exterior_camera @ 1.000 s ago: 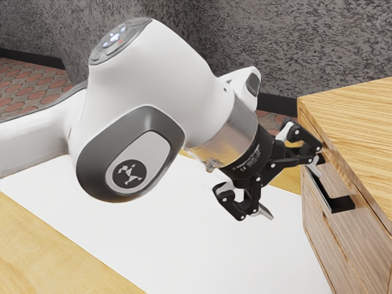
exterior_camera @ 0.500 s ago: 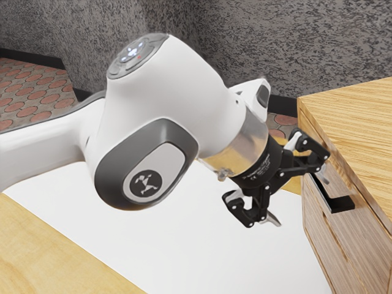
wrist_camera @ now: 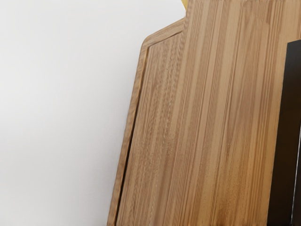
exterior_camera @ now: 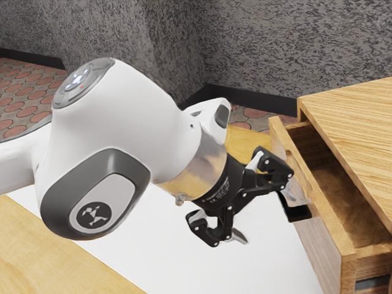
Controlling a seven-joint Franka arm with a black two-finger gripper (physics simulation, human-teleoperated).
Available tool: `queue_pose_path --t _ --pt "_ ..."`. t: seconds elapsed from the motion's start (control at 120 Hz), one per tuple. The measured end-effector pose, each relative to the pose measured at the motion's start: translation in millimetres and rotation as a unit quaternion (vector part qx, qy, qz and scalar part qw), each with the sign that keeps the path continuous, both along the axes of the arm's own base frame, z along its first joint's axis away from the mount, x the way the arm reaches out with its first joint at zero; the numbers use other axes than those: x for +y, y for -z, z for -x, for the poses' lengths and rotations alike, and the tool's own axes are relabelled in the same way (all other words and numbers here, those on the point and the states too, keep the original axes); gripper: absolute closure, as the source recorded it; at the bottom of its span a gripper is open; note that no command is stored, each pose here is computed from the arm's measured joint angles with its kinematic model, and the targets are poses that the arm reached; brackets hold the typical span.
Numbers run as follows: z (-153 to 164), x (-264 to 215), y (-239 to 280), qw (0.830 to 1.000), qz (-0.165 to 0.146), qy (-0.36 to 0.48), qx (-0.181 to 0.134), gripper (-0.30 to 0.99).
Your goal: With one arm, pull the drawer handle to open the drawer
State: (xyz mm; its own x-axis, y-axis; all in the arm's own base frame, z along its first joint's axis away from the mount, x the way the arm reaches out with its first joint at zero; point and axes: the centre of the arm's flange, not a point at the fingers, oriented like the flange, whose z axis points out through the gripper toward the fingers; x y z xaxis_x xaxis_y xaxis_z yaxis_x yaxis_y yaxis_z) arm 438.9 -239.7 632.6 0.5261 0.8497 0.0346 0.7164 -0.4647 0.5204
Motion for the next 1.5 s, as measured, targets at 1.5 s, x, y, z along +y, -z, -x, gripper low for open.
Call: queue_pose_path --t 1.5 --pt "197 120 -31 0.987 -0.012 -0.118 -0.107 0.0"
